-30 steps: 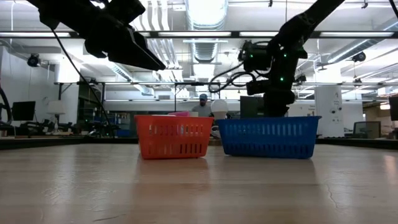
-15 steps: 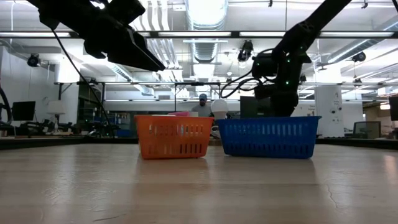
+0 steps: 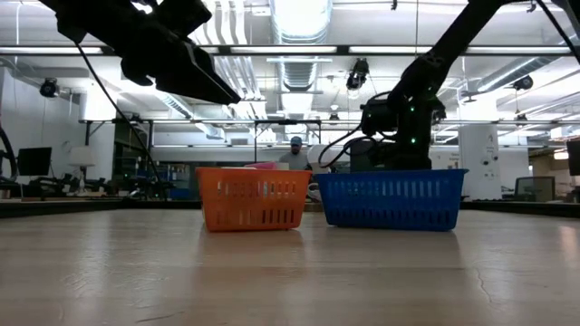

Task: Pick & Place Office items
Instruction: Put the white digital timer into the blue bin

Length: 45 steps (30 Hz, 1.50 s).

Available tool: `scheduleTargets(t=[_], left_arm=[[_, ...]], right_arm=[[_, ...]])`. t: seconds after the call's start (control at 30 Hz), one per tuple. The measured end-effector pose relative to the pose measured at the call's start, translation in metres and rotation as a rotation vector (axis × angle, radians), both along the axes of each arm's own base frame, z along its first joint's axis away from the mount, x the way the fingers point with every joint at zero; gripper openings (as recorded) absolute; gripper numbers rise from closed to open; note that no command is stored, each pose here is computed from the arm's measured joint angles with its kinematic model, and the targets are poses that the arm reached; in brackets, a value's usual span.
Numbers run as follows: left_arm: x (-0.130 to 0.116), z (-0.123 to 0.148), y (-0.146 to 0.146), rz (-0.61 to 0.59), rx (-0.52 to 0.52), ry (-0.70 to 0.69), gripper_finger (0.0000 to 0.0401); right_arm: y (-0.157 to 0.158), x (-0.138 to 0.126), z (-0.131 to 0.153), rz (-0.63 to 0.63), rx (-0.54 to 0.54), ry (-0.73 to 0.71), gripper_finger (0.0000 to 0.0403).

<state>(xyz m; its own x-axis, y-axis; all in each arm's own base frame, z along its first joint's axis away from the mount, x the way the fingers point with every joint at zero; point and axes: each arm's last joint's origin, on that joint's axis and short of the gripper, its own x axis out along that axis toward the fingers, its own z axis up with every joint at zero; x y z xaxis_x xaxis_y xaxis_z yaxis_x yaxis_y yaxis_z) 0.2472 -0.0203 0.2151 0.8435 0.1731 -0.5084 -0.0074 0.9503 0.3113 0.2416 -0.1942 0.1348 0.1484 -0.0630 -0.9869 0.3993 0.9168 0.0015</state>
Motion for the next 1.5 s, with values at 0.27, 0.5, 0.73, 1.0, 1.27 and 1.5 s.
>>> scheduleTargets(t=[0.27, 0.5, 0.73, 1.0, 1.27, 1.5], left_arm=[[0.0, -0.001, 0.0, 0.0, 0.001, 0.007, 0.0337], [0.0, -0.001, 0.0, 0.0, 0.001, 0.007, 0.0337], [0.0, -0.001, 0.0, 0.001, -0.002, 0.007, 0.0337], [-0.001, -0.001, 0.0, 0.004, -0.005, 0.01, 0.0337], [-0.001, -0.001, 0.0, 0.004, -0.005, 0.01, 0.0337], [-0.001, -0.001, 0.0, 0.005, -0.004, 0.014, 0.0337]], right_arm=[[0.003, 0.003, -0.001, 0.011, -0.004, -0.003, 0.025], [0.011, 0.007, -0.001, 0.037, 0.006, 0.009, 0.0132], [0.014, 0.005, -0.001, 0.046, 0.035, 0.028, 0.0129], [0.023, 0.013, 0.012, 0.088, -0.013, -0.046, 0.0129], [0.036, 0.024, 0.03, 0.138, -0.056, -0.153, 0.0129], [0.047, 0.042, 0.049, 0.207, -0.095, -0.41, 0.0129]])
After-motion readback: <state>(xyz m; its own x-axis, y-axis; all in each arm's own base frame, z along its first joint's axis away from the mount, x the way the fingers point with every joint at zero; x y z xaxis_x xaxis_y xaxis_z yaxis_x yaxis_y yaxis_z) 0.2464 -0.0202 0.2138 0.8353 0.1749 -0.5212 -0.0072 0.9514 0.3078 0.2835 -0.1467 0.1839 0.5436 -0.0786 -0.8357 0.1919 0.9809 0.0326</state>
